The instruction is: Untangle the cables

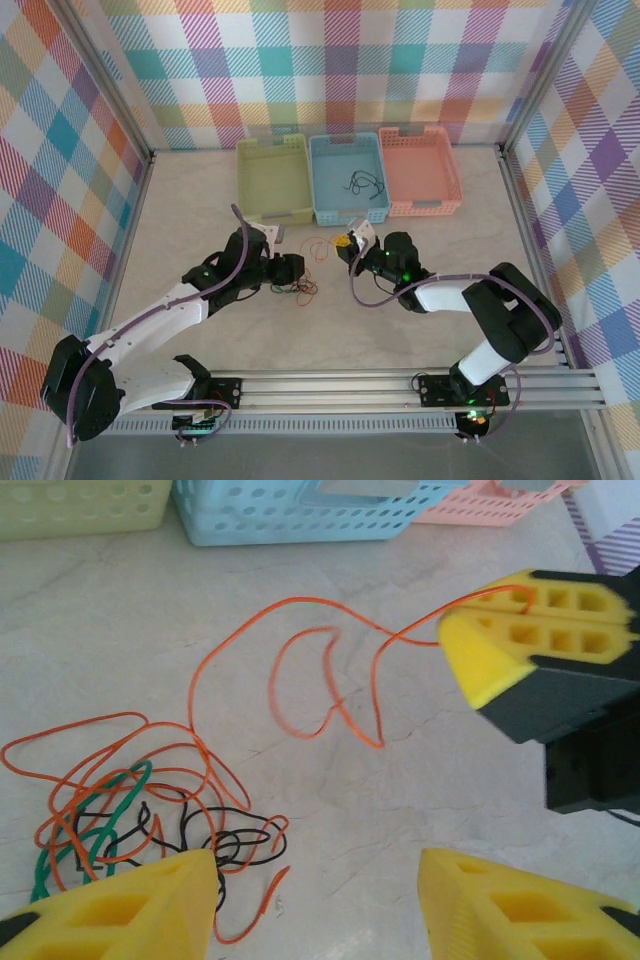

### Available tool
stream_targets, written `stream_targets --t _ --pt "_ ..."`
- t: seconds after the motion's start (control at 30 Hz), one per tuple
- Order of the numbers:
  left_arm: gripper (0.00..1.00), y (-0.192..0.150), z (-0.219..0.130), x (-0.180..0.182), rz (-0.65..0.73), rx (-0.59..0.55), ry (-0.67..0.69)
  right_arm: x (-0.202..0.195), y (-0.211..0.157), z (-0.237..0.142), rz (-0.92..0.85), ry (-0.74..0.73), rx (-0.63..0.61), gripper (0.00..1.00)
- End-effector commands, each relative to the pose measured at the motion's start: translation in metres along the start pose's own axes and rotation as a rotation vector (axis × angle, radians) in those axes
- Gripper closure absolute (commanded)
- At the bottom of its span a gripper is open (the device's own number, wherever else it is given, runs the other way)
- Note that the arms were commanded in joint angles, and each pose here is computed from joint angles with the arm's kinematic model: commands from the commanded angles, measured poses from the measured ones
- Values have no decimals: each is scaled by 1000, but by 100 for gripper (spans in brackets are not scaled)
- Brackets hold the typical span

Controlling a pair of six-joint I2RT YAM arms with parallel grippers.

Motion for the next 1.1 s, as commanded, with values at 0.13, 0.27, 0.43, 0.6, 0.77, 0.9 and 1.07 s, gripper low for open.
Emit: stream_targets --t 0.13,0.27,0.43,0.6,0.77,0.9,1.07 --pt "38 -4 14 20 -9 18 118 9 35 -16 -44 45 -165 100" --pt "38 -4 20 27 -2 30 166 5 36 -22 -38 8 -184 100" --pt "38 2 33 24 5 56 179 -8 36 -31 -50 -90 -185 100" --pt "40 11 54 23 -11 140 259 -22 36 -40 -24 -144 -192 100" --pt "44 21 69 13 -1 182 264 -24 35 -39 -6 -143 -190 100" --pt "45 31 73 6 44 205 278 -25 35 -39 -1 -145 -192 100" --pt "48 34 72 5 135 236 289 -31 35 -42 4 -168 -188 100"
Point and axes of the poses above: each hand's point on the last joint's axis, 136 mm out from that joint toward the fingers, its own z axis out along the fingers, its own x axis along the line the jaws close on, y = z × x, the point moved 1 cm from there along -z, back along the fingers, and after that the axes turned 7 degrees about -z, right-handed, at the moved point
